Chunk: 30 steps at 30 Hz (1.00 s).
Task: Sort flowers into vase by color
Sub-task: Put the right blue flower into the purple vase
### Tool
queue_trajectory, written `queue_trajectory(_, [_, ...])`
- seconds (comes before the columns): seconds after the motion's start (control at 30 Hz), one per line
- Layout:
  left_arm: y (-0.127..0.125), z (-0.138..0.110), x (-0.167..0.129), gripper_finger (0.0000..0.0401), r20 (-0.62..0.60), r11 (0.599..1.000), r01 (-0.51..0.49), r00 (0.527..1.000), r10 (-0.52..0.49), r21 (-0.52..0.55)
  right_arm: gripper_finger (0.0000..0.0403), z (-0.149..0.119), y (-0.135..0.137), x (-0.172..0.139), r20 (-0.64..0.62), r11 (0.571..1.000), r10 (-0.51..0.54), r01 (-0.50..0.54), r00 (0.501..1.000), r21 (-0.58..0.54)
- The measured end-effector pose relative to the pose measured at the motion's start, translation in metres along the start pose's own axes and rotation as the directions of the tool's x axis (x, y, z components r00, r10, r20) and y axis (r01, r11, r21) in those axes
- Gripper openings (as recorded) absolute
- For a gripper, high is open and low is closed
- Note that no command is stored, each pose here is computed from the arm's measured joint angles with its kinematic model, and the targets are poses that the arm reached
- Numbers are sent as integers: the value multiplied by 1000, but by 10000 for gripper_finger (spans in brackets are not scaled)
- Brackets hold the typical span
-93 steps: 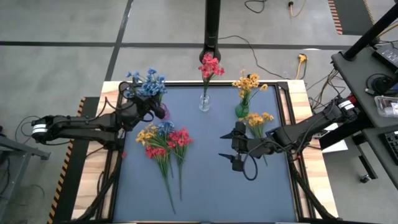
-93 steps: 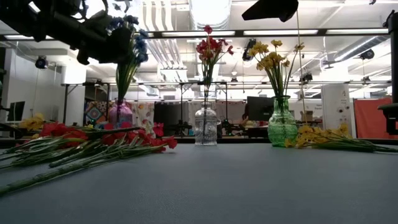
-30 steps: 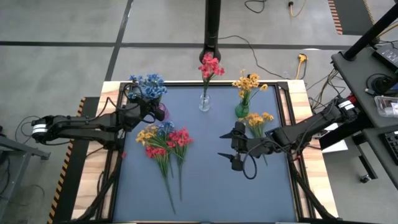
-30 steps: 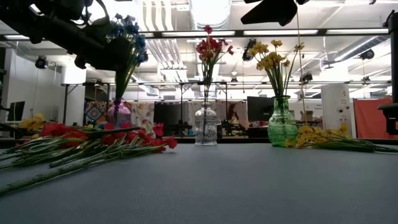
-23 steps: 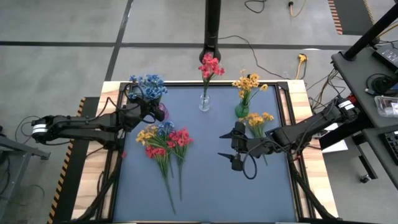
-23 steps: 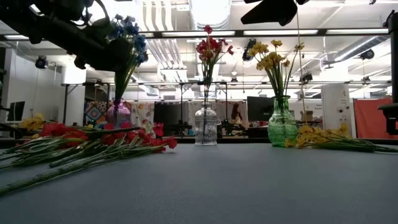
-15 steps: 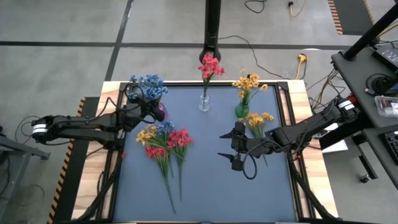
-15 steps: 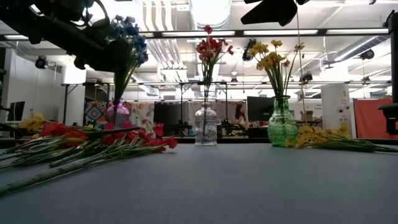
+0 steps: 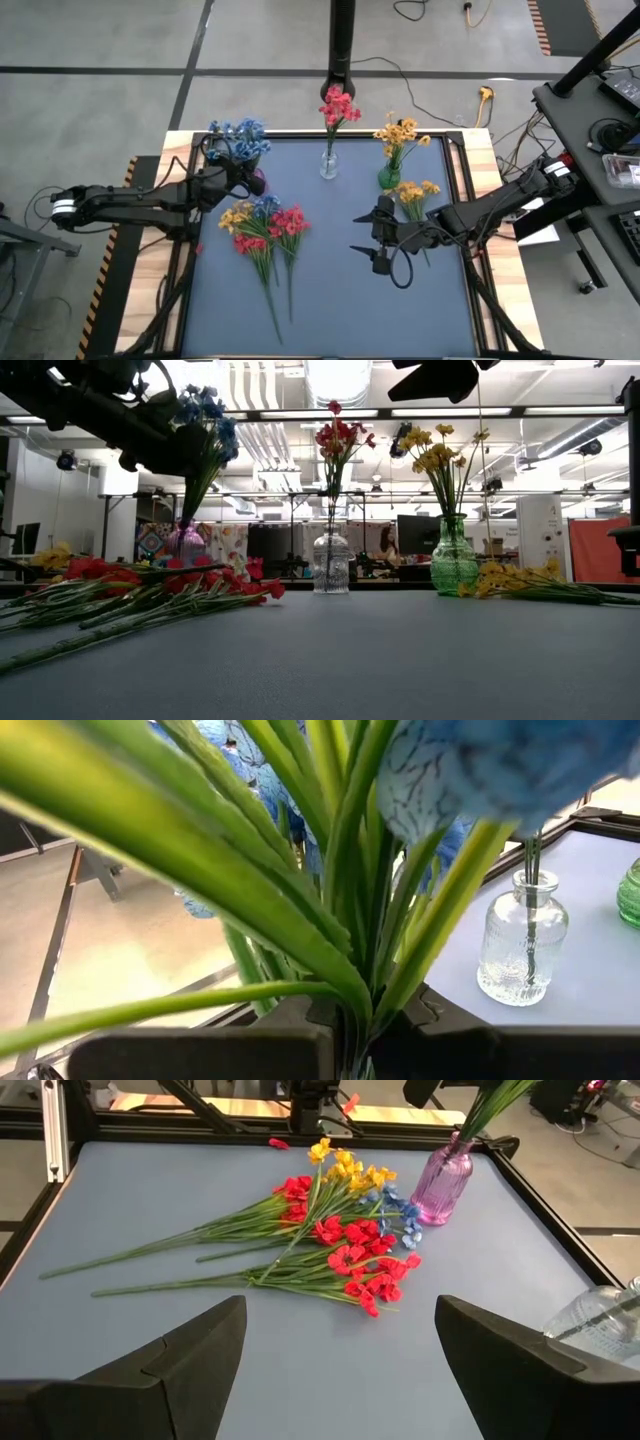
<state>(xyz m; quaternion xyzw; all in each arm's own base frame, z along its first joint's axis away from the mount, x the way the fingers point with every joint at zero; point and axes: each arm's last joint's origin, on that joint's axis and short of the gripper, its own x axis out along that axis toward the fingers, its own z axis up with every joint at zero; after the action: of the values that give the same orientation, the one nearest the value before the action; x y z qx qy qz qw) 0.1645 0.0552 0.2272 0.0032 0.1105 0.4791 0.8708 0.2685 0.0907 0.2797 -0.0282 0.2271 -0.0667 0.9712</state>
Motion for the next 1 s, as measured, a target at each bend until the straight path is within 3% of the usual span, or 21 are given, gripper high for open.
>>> queue_trajectory(1.0, [0,0,0,11,-4,1000,0,1000,0,3,318,0,-1,1,2,1000,-3,3,1000,3])
